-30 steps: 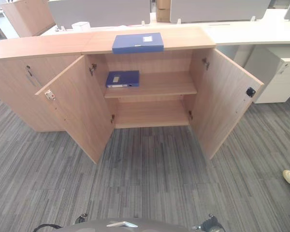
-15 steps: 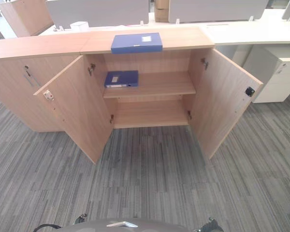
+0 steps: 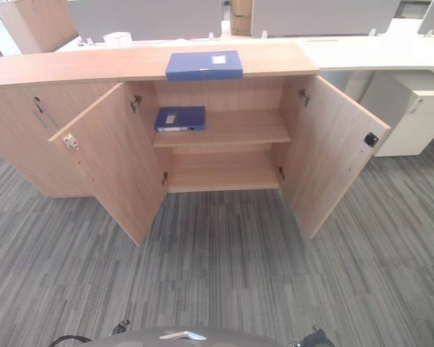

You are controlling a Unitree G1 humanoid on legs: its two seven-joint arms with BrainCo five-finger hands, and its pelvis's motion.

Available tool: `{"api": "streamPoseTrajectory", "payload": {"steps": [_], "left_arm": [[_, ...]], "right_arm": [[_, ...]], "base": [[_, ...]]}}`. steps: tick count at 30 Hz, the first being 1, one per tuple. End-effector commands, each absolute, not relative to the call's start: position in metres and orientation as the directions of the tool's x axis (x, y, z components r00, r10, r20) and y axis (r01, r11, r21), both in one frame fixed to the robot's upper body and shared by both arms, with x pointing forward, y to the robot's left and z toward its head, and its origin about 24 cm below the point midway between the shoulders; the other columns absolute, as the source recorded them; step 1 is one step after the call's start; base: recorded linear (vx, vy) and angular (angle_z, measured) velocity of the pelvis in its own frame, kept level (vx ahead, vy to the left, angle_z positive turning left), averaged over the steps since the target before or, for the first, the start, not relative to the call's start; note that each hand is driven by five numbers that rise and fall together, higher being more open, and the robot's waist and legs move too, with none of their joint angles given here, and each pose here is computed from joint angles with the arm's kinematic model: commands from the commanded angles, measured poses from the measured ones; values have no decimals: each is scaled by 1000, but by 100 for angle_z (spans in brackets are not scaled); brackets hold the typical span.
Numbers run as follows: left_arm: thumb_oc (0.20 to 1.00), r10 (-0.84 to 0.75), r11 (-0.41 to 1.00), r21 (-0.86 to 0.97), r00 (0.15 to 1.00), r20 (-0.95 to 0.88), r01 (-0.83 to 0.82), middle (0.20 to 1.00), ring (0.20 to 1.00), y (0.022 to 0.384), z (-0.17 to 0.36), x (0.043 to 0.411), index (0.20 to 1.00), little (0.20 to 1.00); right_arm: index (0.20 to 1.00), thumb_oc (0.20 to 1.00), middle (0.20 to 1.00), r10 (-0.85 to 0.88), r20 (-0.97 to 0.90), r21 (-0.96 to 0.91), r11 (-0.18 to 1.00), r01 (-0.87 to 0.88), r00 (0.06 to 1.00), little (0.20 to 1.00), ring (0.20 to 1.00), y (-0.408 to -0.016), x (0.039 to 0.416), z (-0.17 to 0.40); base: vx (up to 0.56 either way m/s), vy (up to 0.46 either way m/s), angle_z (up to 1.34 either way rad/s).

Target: Put the empty folder in the office cabinet

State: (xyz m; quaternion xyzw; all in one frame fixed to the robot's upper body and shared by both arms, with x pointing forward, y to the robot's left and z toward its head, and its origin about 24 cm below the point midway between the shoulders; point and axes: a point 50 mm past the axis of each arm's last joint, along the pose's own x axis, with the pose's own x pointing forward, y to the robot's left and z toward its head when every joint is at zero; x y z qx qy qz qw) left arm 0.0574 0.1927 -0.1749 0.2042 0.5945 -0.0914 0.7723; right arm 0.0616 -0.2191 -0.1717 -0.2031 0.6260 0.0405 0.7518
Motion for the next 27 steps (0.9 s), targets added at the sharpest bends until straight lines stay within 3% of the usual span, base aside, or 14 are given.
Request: {"api": "streamPoseTrajectory", "payload": {"steps": [1, 5, 18, 27], "left_arm": [[1000, 149, 893, 247, 270, -951, 376, 1000, 1000, 207, -173, 64, 1000, 1000], [1000, 159, 907, 257, 293, -943, 334, 1000, 1000, 208, -171, 72, 1000, 1000], [1000, 194, 952, 237, 218, -956, 193, 1000, 1000, 219, -173, 53, 1000, 1000], [1000, 203, 965, 242, 294, -934, 100, 1000, 1000, 218, -169, 74, 1000, 1000]], "right_arm": [[1000, 1000, 1000, -215, -943, -301, 877, -375, 256, 1000, 1000, -226, 78, -168], [1000, 1000, 1000, -228, -936, -318, 875, -366, 269, 1000, 1000, -230, 85, -166], [1000, 1000, 1000, -212, -952, -278, 899, -338, 219, 1000, 1000, -228, 67, -169], [1000, 1000, 1000, -241, -927, -332, 884, -330, 289, 1000, 1000, -239, 90, -162]], "base": [[-39, -5, -2], [-81, -30, -16], [137, -36, -11], [160, -3, -4]]}}
